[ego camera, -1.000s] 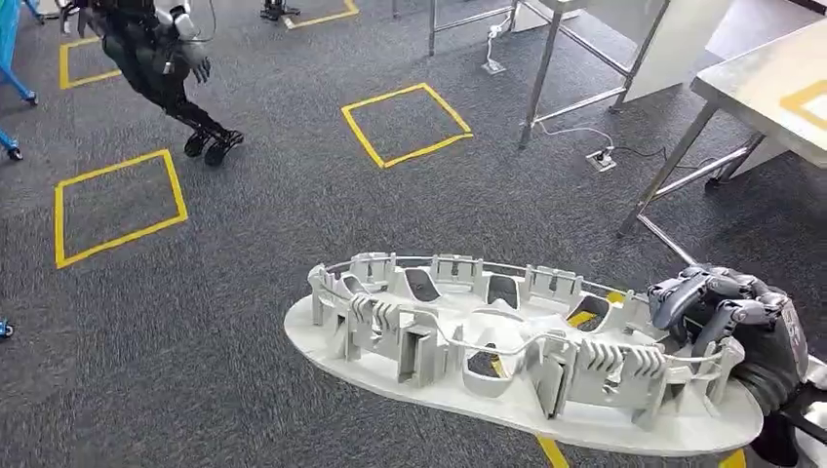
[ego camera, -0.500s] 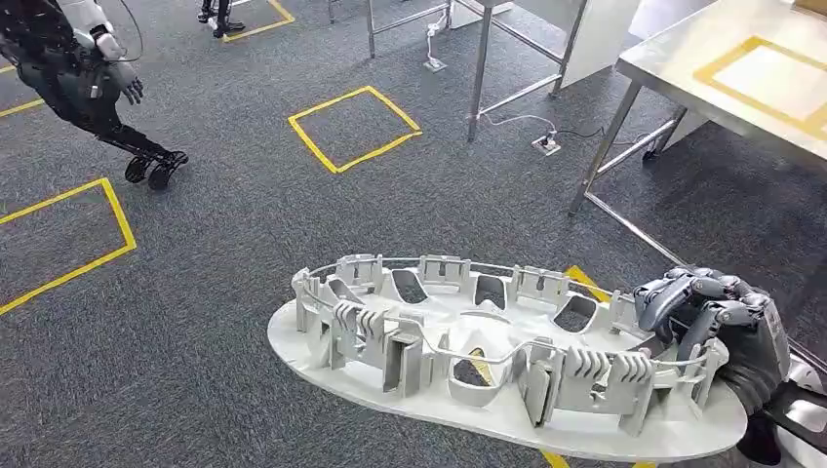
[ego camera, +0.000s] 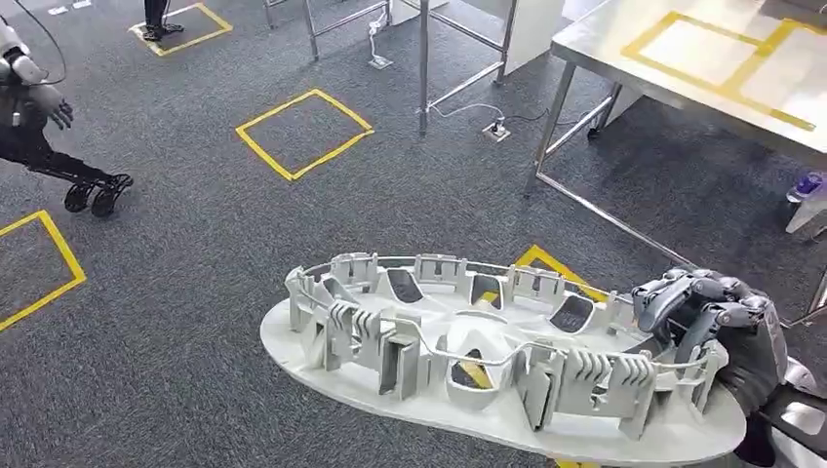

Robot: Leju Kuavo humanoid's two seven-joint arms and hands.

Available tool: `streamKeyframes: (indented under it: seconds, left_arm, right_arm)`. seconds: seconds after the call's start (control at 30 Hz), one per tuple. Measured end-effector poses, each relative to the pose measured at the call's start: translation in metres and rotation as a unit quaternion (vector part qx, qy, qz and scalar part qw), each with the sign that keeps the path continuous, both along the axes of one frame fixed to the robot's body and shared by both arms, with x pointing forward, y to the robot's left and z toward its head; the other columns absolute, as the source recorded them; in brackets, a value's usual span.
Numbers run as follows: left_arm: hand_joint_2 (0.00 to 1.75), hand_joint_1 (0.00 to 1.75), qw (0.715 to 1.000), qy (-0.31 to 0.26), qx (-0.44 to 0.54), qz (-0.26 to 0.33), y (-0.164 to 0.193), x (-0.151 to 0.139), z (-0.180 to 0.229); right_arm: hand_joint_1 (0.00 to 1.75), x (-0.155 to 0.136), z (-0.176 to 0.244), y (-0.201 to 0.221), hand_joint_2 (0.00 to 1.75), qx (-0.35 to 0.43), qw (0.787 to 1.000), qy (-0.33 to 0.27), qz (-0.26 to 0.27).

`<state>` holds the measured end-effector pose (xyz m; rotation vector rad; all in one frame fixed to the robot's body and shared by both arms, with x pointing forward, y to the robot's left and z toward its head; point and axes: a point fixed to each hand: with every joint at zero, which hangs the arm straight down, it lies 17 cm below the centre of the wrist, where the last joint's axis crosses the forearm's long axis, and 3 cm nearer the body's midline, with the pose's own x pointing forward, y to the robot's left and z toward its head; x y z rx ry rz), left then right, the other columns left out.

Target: Take the parts from the cabinet and place them on the table.

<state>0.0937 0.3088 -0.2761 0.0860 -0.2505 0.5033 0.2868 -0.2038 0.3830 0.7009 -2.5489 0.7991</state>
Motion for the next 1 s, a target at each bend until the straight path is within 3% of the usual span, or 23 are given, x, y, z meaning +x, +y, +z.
streamKeyframes:
  seconds: [1.0]
  left_arm:
    - [1.75, 0.0, 1.0, 0.001, -0.009, -0.015, -0.013, 0.001, 0.0]
  right_arm:
    - [1.75, 0.003, 0.02, 0.015, 1.75, 0.003, 1.0, -0.019, 0.018]
